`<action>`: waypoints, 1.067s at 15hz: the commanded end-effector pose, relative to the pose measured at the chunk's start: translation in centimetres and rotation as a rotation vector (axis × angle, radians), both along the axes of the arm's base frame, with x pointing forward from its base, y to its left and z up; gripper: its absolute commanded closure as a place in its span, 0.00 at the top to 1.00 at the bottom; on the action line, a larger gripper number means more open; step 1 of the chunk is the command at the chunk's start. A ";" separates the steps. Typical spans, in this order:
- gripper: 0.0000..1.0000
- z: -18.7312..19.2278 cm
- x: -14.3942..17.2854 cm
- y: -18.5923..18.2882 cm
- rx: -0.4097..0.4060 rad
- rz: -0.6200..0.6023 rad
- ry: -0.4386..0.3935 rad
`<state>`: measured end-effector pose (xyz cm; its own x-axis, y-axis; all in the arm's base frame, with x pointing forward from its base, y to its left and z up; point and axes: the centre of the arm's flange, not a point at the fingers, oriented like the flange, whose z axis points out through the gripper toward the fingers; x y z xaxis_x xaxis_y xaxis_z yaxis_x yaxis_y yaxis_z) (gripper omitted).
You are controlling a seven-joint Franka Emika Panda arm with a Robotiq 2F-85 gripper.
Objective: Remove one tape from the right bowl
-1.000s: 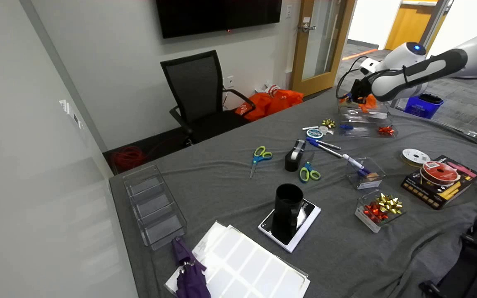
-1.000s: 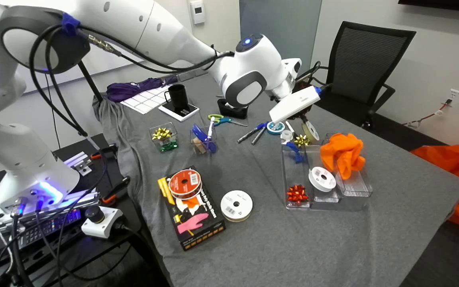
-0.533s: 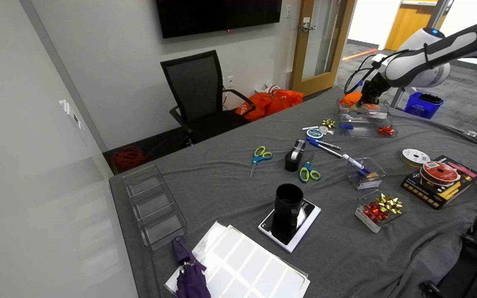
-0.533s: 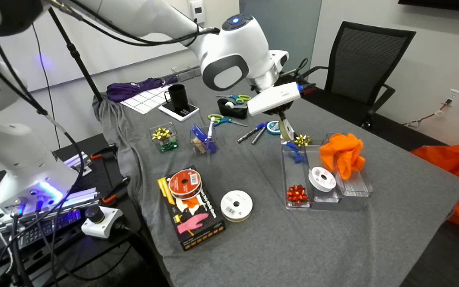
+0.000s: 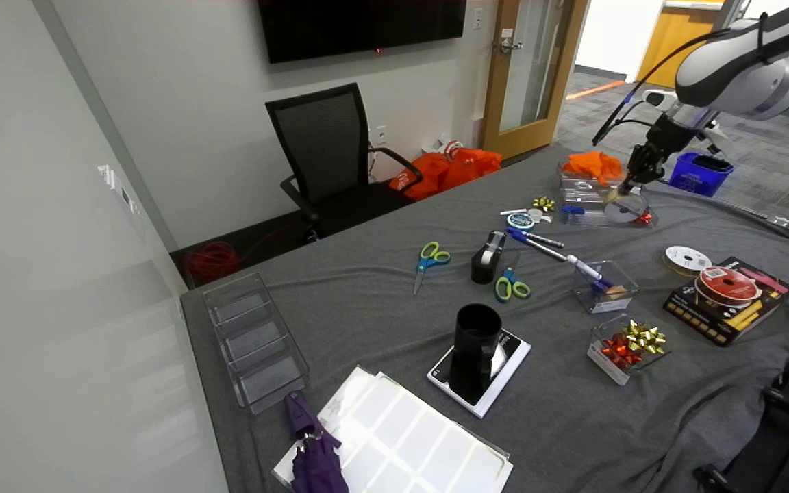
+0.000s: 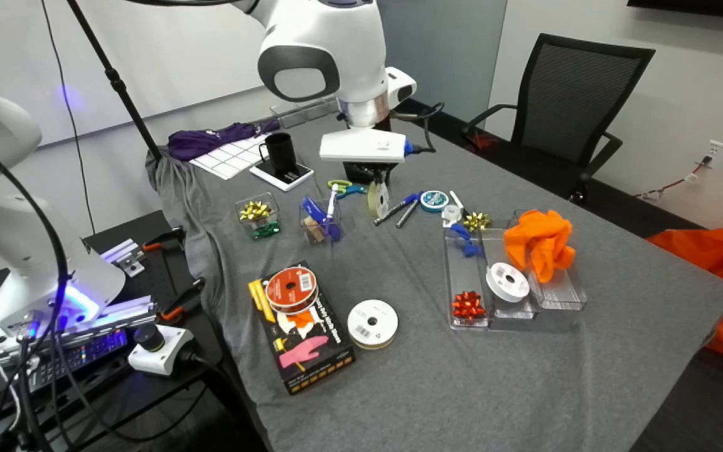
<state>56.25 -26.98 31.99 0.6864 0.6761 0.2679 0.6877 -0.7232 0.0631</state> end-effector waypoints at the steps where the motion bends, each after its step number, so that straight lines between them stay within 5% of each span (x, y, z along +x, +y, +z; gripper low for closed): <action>1: 0.00 1.3 -3.2 1.7 0.067 -0.104 0.072; 8: 0.00 0.9 -4.0 3.1 0.174 -0.313 0.118; 15: 0.00 0.2 -4.5 3.6 0.262 -0.383 0.213; 16: 0.26 0.2 -4.7 3.5 0.253 -0.378 0.210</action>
<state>52.67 -23.73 31.64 0.9230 0.3155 0.2201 0.3649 -0.8993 -0.2409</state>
